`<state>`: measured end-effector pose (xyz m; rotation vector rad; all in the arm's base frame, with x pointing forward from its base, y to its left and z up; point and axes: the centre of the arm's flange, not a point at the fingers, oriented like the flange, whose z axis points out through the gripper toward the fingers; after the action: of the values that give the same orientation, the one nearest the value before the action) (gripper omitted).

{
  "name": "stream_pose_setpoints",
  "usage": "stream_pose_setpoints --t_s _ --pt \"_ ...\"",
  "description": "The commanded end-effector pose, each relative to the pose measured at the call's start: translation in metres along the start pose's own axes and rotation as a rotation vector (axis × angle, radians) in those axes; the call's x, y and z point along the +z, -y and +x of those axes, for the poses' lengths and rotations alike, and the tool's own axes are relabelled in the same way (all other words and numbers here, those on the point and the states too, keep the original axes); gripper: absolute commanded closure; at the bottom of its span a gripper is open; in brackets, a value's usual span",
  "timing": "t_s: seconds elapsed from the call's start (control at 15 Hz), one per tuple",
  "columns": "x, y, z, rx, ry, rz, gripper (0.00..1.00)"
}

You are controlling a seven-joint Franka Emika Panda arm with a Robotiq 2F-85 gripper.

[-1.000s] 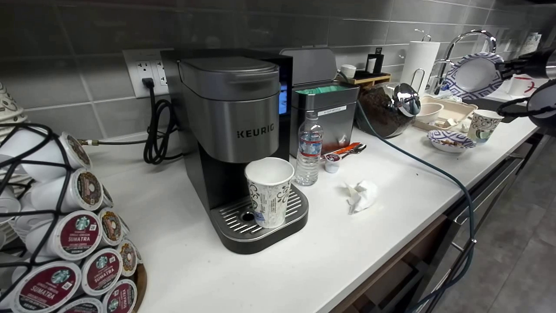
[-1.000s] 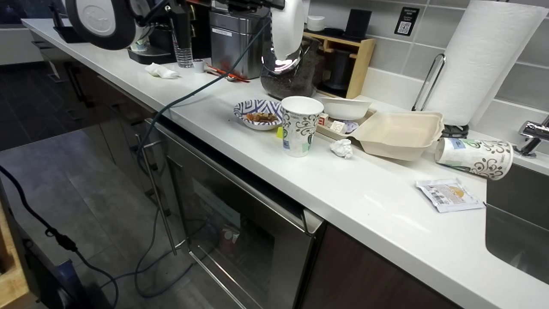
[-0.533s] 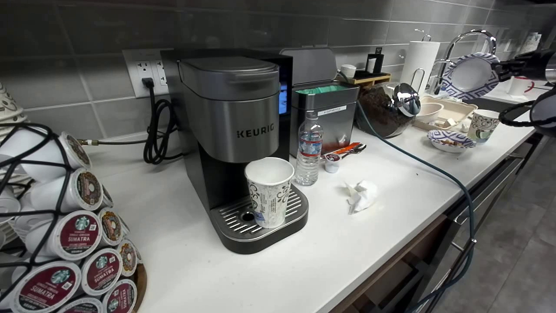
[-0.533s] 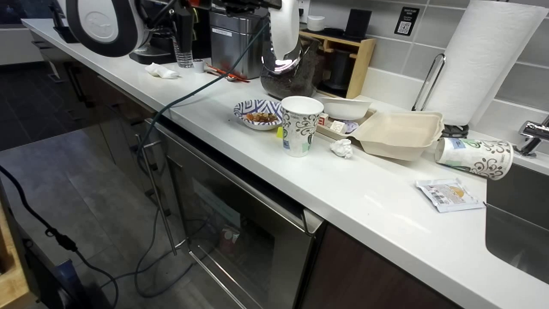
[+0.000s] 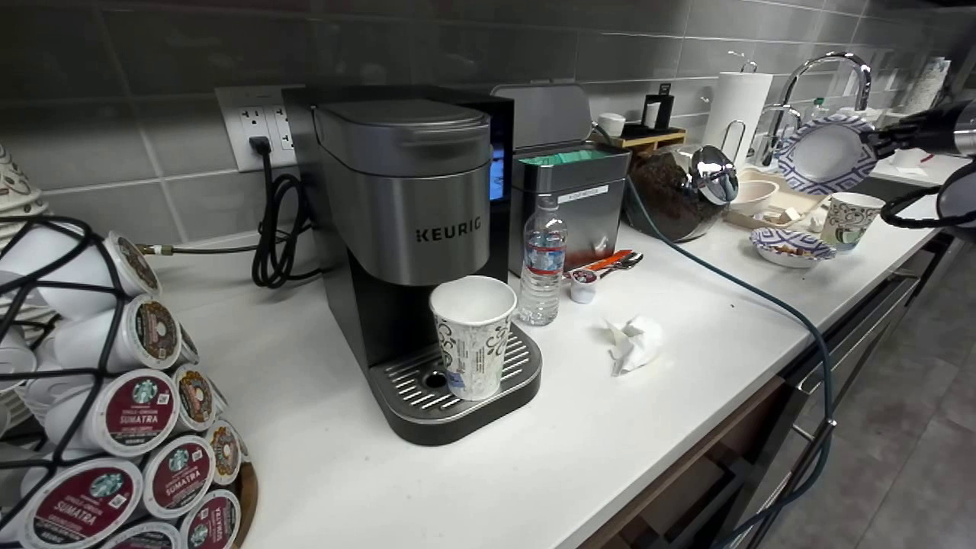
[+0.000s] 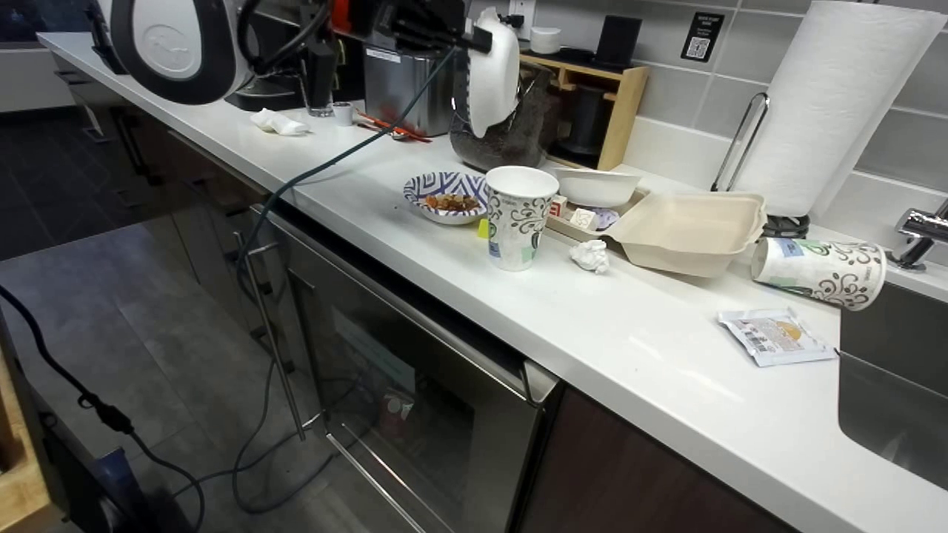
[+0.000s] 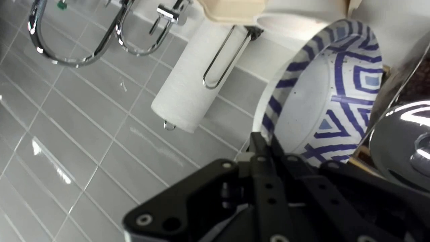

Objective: Pour the contents of the bowl into the other bowl

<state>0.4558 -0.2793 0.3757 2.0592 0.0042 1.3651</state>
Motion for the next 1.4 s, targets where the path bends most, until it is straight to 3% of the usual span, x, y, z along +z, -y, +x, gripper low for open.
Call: stream_pose_setpoints --t_s 0.0,0.4,0.8,1.07,1.33 --pt "0.013 -0.009 -0.007 0.075 0.18 0.078 0.99" --pt "0.028 -0.01 0.01 0.183 0.477 0.258 0.99" --pt "0.03 -0.009 0.052 0.346 0.719 0.446 0.99" --pt "0.025 -0.027 0.047 0.387 0.84 0.663 0.99" --pt "-0.005 -0.015 0.037 0.43 0.939 0.89 0.99"
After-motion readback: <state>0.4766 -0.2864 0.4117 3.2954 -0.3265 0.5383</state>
